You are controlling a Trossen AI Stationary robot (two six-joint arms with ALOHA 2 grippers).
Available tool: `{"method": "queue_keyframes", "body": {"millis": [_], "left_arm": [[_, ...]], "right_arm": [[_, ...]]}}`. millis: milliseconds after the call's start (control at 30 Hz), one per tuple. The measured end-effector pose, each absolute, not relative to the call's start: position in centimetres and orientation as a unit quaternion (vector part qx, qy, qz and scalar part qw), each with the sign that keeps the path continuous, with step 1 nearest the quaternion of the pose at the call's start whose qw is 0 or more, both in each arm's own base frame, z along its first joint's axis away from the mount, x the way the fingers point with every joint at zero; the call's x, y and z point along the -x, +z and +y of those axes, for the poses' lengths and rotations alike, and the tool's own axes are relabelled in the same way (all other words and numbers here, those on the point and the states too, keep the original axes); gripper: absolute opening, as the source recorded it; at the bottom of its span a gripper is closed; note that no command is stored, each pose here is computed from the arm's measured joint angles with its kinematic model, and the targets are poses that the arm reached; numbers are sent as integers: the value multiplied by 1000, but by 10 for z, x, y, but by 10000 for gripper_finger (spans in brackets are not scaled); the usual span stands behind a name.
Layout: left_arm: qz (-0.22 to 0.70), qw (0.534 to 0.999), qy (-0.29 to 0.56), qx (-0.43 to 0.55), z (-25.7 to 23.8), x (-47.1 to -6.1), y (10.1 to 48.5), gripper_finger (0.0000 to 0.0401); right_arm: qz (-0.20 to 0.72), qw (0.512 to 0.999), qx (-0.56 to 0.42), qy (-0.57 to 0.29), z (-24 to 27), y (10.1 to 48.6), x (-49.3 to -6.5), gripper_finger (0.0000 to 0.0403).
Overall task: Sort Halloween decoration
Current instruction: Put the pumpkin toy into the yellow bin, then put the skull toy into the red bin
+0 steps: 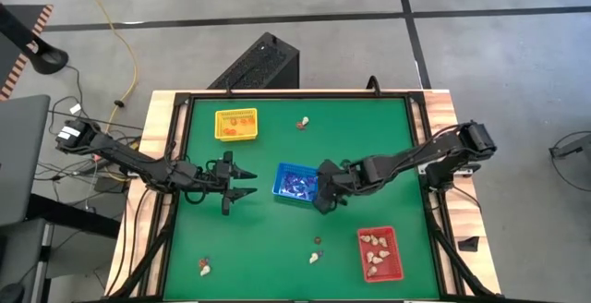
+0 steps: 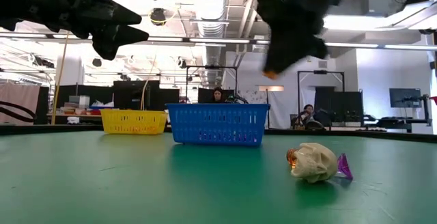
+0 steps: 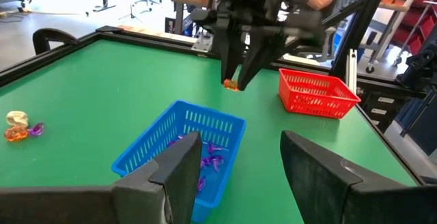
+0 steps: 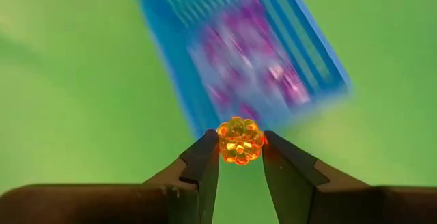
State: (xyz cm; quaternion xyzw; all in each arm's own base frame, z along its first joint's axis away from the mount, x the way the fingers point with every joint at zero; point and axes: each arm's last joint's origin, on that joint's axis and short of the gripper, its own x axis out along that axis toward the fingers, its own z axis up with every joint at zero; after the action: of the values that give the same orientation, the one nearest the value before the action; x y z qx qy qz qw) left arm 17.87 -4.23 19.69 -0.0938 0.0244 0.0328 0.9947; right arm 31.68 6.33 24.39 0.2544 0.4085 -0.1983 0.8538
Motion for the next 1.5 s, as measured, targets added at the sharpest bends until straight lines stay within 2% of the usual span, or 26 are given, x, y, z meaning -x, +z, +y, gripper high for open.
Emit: {"method": "queue_keyframes", "body": {"millis": [233,500,733,933,1067,1300,1500], "left_arm": [[24,994,33,98,-42,-179,197,190],[19,995,35,86,-41,-176,201,190],[27,992,90,80,-33,-157,208,190],[32,992,82,88,-30,-143,212,190],[45,992,80,82,-31,-141,209,190],[53,993,81,69,-31,-141,208,190],[66,992,82,68,-31,-141,205,190]], "right_arm": [[253,929,-233,-139,42,268,-349,137],[140,961,-214,-110,-22,269,-403,132],[129,964,-195,-126,-86,255,-473,132],[132,956,-213,-151,-133,236,-516,141],[152,947,-240,-150,-155,221,-534,164],[199,933,-252,-165,-170,217,-540,226],[278,915,-233,-178,-172,243,-515,236]]}}
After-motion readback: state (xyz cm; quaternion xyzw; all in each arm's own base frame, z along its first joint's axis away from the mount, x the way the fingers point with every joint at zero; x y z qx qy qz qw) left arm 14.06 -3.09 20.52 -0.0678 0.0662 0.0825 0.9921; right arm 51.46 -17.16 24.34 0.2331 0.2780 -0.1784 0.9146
